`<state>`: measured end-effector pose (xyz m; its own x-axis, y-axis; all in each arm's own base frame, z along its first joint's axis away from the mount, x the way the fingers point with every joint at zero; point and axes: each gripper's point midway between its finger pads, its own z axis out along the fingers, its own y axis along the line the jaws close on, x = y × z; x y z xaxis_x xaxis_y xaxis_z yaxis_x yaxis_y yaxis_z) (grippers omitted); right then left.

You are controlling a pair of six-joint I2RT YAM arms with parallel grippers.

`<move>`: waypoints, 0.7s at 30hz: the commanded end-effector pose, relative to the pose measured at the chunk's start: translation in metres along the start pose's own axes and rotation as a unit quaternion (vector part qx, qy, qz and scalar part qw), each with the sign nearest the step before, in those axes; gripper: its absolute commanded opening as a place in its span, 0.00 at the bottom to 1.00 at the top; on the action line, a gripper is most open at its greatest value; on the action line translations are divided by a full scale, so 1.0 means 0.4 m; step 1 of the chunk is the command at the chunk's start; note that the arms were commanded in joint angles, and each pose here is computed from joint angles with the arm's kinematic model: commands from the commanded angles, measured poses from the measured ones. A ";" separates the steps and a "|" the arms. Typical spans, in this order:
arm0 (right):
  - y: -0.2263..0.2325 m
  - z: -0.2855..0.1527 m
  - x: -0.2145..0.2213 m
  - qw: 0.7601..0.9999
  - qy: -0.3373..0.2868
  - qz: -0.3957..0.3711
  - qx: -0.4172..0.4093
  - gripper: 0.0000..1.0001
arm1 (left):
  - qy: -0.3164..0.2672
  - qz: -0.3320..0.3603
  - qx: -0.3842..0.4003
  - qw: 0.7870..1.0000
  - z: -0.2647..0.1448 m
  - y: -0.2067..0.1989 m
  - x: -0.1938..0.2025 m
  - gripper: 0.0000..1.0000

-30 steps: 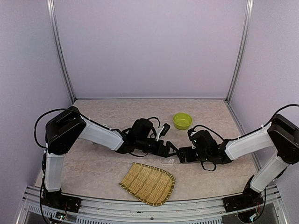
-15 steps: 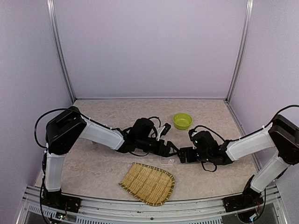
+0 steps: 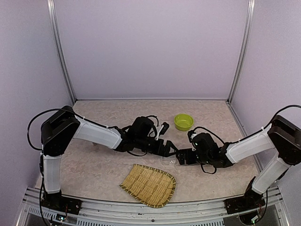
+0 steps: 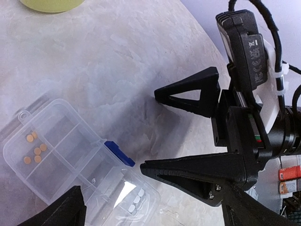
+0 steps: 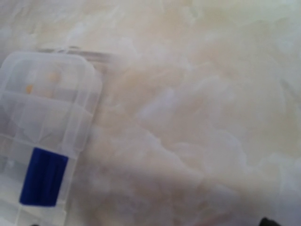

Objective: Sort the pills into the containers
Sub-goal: Close the lid of the pill container.

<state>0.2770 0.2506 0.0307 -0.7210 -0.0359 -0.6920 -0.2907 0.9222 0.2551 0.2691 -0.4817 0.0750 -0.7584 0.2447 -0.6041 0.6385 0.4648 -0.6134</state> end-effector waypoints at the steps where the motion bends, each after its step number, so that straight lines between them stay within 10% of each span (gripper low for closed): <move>1: 0.000 0.010 0.071 0.999 0.046 -0.003 -0.001 1.00 | -0.025 0.016 -0.005 1.000 -0.049 -0.033 -0.041 0.99; 21: -0.053 -0.033 0.035 0.998 0.014 -0.001 0.056 1.00 | -0.021 -0.001 -0.076 0.997 -0.093 0.058 0.023 0.99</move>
<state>0.2747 0.2435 0.0301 -0.7197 -0.0398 -0.6931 -0.2606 0.9408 0.2167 0.2713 -0.4379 0.0802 -0.7539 0.2031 -0.6248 0.6056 0.5837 -0.5409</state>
